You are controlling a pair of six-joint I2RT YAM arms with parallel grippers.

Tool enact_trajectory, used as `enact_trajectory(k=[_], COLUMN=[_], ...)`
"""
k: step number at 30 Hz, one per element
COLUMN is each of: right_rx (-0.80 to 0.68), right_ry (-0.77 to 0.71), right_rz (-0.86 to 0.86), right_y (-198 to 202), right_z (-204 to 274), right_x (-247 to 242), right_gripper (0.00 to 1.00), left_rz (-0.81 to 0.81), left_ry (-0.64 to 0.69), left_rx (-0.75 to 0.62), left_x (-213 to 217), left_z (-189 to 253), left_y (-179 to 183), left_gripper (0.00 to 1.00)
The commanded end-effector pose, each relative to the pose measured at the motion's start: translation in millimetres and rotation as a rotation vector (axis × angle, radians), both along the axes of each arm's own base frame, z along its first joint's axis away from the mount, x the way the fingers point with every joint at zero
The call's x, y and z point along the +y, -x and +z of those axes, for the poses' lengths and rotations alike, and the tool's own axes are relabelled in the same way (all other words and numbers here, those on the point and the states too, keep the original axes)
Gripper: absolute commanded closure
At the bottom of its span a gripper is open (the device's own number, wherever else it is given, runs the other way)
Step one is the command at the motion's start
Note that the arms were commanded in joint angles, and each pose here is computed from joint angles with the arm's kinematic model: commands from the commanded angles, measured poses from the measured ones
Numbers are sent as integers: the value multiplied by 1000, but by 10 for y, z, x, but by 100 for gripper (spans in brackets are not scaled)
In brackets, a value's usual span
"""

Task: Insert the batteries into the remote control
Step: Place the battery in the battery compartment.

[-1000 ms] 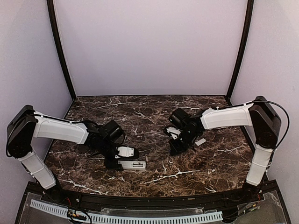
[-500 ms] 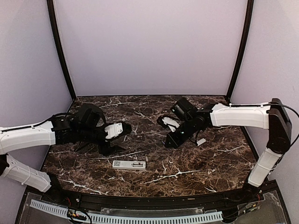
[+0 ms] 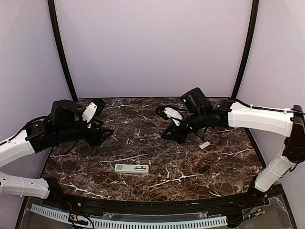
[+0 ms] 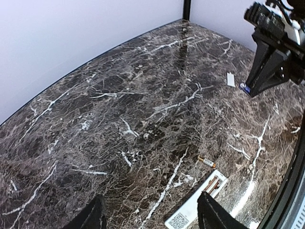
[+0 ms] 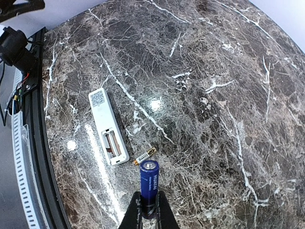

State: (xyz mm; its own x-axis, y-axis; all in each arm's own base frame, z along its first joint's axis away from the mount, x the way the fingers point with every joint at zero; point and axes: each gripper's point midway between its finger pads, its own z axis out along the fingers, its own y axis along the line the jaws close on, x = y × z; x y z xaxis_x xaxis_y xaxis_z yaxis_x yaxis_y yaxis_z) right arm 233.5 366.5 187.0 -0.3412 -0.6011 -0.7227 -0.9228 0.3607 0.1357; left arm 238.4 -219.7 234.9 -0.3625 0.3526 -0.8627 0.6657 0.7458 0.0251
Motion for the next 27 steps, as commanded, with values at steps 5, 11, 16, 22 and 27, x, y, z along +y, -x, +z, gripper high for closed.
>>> enact_trajectory(k=[5,11,16,22,27], right_rx=[-290,-553,-499,-412,-334], right_ry=[-195,-269,-156,-151,-139], right_rz=[293,458,423,382,340], right_y=[265,346,41,-128,-266], right_z=[295,599,522,568,403], right_x=[110,114,245,362,436], right_gripper=[100,100,100,100,100], left_rz=[257,278,376,527,538], left_ry=[58,158,241,315,211], left_rx=[-66,-72,38,-15,-64], left_x=[381,319,291,465,559], left_z=[81,226,-6,-8,-105], left_y=[-195,-494,-949,-1105,-1141], left_gripper=[36,34,33,33,33])
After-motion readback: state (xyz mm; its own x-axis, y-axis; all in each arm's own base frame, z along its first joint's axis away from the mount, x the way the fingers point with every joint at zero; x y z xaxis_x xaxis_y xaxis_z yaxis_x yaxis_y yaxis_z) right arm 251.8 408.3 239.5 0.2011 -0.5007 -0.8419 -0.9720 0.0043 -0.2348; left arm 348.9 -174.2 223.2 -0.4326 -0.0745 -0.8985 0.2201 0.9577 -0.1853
